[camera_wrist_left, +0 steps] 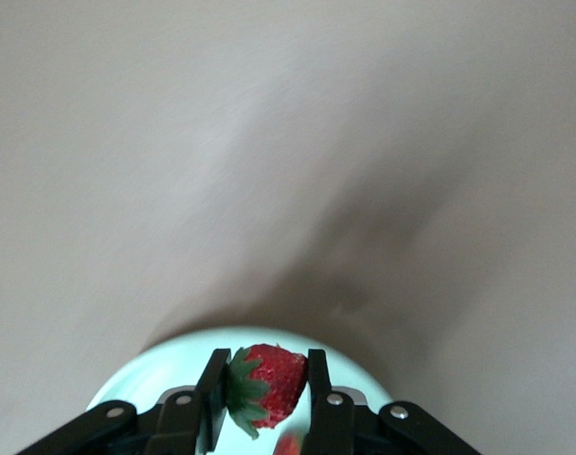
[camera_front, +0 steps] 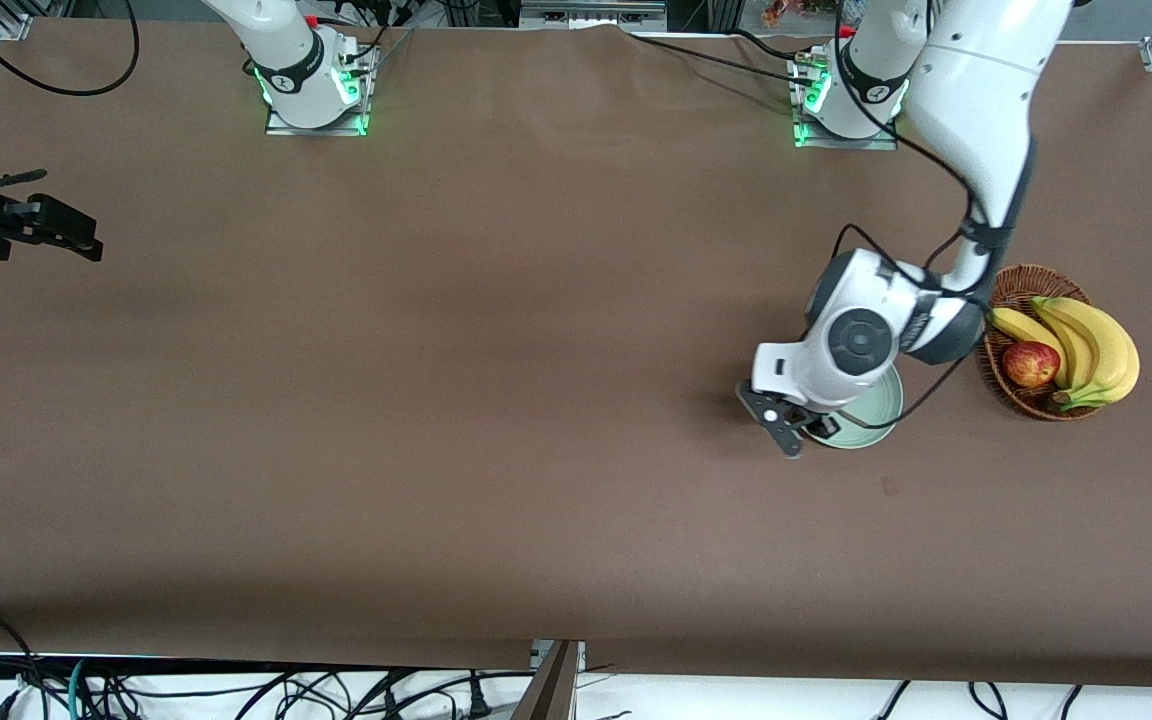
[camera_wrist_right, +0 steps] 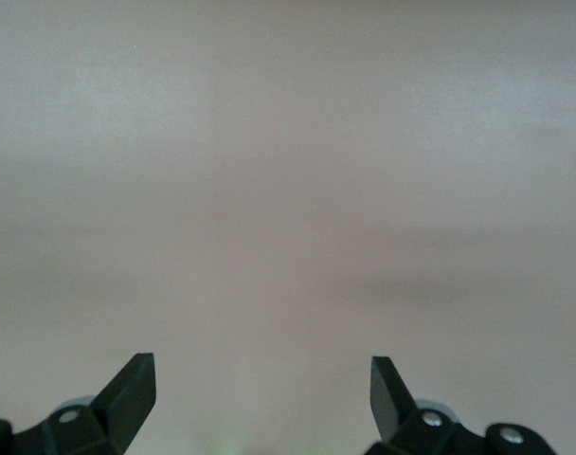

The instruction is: Collect all strawberries into plate

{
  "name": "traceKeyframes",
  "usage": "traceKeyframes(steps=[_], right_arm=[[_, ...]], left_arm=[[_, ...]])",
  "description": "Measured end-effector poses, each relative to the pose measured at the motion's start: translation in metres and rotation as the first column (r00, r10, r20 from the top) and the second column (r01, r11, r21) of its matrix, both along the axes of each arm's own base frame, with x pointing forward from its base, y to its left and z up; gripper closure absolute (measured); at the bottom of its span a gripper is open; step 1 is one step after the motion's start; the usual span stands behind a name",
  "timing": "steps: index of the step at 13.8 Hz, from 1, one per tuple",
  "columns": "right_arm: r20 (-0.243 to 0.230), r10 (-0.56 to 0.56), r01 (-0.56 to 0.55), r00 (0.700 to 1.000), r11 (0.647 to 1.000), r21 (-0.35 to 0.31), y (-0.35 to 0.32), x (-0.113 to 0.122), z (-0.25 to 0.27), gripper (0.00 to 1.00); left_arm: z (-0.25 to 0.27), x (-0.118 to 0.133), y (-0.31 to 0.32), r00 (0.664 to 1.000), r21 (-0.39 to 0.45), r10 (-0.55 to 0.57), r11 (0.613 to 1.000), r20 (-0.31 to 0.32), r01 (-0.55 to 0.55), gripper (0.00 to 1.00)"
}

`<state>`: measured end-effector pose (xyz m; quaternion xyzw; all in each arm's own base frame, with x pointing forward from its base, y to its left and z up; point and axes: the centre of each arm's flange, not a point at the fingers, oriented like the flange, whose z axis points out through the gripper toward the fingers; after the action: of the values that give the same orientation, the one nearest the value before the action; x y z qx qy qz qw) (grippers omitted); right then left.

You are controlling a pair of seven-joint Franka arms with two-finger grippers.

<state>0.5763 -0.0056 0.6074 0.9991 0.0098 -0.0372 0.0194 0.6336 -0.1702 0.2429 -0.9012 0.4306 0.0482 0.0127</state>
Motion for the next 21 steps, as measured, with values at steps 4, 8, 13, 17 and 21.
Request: traceKeyframes(steps=[4, 8, 13, 17, 21], right_arm=[[0.000, 0.001, -0.001, 1.000, 1.000, 0.000, 0.000, 0.000, 0.000, 0.00], [0.000, 0.000, 0.000, 1.000, 1.000, 0.000, 0.000, 0.000, 0.000, 0.00], [-0.001, -0.010, 0.010, 1.000, 1.000, 0.000, -0.006, 0.000, -0.001, 0.00], [-0.003, -0.010, 0.010, 1.000, 1.000, 0.000, -0.006, 0.001, -0.002, 0.00], [-0.003, -0.010, 0.010, 1.000, 1.000, 0.000, -0.006, 0.001, -0.002, 0.00]], left_arm=[[0.017, 0.004, 0.042, 0.997, 0.008, 0.070, 0.998, -0.030, -0.070, 0.63], [0.001, 0.003, 0.052, 0.996, 0.009, 0.072, 0.997, -0.047, -0.072, 0.49], [0.025, 0.011, 0.061, 0.995, 0.000, 0.100, 0.995, -0.008, -0.100, 0.01], [0.128, 0.015, 0.072, 0.970, 0.022, 0.242, 0.970, 0.016, -0.242, 0.00], [0.256, -0.007, 0.085, 0.909, 0.063, 0.416, 0.907, 0.013, -0.416, 0.00]])
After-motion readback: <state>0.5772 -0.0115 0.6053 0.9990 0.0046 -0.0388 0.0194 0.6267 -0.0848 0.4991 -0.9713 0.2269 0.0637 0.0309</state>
